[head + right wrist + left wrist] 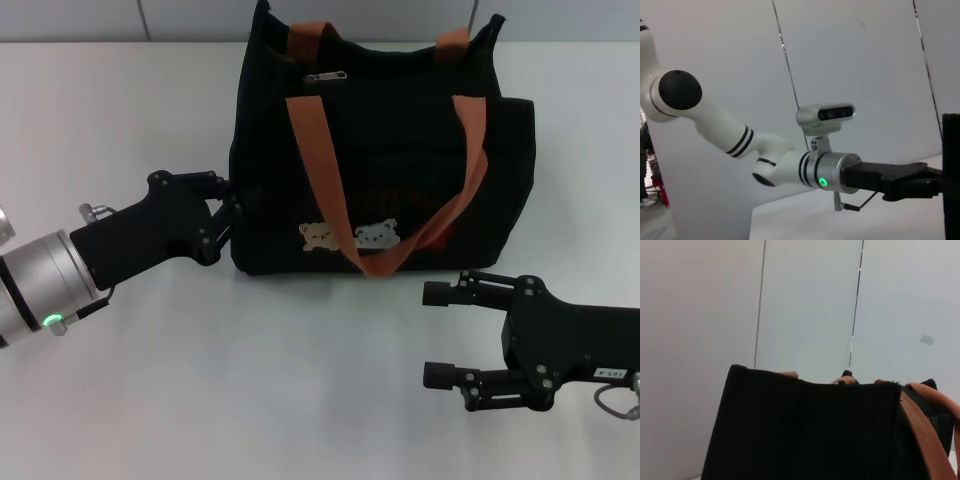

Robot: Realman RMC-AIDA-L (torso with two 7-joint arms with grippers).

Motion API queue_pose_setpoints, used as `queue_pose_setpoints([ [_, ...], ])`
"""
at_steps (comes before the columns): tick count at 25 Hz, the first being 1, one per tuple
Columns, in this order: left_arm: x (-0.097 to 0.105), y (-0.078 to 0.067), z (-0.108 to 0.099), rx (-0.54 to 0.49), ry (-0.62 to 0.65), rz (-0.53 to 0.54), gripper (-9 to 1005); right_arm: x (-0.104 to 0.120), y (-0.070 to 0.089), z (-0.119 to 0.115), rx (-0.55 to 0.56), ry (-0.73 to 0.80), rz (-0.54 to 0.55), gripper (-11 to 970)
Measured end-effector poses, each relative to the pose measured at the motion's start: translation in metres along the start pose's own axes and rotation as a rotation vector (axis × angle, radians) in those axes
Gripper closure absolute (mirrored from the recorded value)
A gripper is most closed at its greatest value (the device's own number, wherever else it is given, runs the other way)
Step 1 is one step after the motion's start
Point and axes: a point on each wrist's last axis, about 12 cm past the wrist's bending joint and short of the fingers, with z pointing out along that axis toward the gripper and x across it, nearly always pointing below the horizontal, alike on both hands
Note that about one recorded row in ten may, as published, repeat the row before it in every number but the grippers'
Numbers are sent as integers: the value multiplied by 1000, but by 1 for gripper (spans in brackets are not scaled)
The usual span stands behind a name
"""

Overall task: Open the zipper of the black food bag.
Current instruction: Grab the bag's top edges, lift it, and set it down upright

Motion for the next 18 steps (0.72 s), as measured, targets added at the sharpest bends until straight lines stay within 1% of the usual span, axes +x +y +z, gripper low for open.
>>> queue_pose_setpoints([
  [1, 1, -2, -1, -3, -11, 8, 894, 0, -1, 0, 6, -2, -1, 137],
  [5, 0, 0, -4, -21, -30, 8, 895, 0, -1, 0, 10, -5, -2, 138],
  [7, -2, 3, -7, -43, -43, 13, 896, 0, -1, 0, 11, -5, -2, 138],
  [8, -5, 7, -13, -68, -54, 29, 896, 0, -1, 0, 13, -6, -2, 138],
  [9, -5, 7, -13, -68, -54, 29, 896, 0, -1, 0, 13, -6, -2, 139],
  [12, -12, 16, -22, -100, -64, 61, 897, 0, -1, -2, 25, -15, -1, 139],
  [16, -29, 29, -38, -150, -90, 112, 897, -1, -2, -5, 57, -36, 0, 137],
  [17, -35, 33, -42, -155, -98, 126, 897, -1, -2, -6, 64, -41, 0, 137],
  [18, -47, 39, -48, -148, -108, 147, 897, -1, -2, -8, 76, -49, -1, 137],
])
